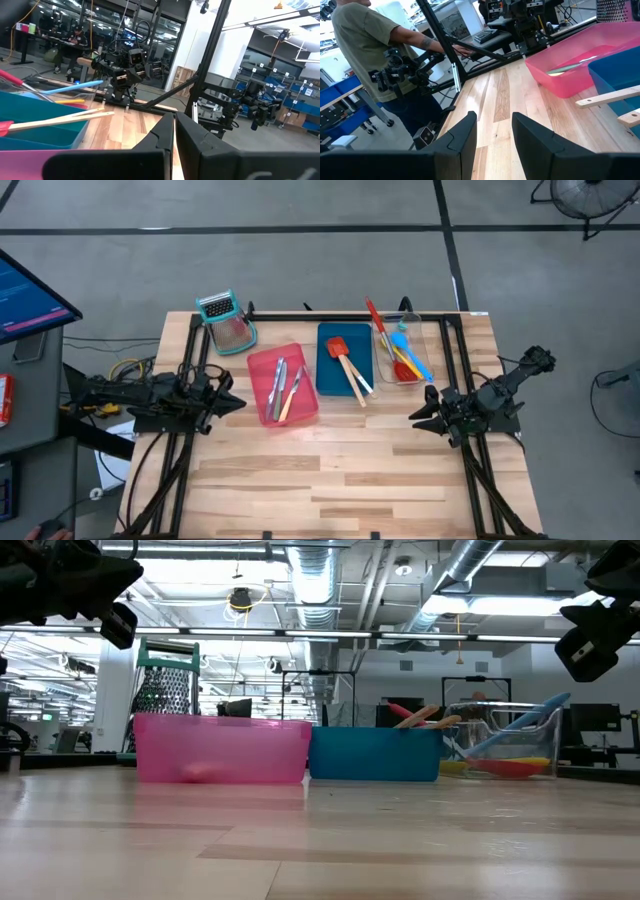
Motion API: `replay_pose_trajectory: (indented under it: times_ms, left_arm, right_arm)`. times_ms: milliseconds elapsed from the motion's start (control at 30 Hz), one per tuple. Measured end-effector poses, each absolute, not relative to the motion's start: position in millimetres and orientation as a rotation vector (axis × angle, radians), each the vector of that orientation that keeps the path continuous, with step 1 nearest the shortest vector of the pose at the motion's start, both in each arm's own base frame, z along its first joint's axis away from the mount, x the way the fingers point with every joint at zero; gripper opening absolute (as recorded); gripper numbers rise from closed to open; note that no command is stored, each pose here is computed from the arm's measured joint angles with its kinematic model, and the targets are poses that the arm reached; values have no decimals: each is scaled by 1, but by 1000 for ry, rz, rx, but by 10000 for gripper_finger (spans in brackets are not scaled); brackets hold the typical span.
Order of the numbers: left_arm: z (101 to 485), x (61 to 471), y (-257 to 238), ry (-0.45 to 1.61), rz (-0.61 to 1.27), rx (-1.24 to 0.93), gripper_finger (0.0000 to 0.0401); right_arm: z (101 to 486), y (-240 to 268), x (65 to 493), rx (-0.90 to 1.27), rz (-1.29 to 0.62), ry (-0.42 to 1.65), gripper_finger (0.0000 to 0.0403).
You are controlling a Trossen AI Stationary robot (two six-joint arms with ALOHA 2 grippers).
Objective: Pick & Place Kitchen Items
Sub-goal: Return to Home Position
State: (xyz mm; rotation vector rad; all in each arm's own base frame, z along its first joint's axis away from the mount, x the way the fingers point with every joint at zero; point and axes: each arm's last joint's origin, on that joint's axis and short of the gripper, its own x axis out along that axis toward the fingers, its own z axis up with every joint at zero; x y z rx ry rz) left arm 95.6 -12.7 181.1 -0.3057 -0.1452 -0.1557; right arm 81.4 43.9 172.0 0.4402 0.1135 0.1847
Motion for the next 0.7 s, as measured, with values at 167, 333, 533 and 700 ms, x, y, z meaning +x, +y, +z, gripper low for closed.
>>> replay_pose_trajectory:
  times_ms: [167,333,533,700]
  left_arm:
    - [181,96,-13,-145,-156,-306,4]
    - [181,96,-13,-145,-156,-306,4]
    - [181,96,-13,-145,-156,-306,4]
    - [181,96,-13,-145,-156,-306,4]
  right_arm:
    - [172,44,81,440,185,113,123]
    - [172,44,81,440,185,113,123]
    - [172,44,81,440,185,113,123]
    - [172,44,81,440,185,114,123]
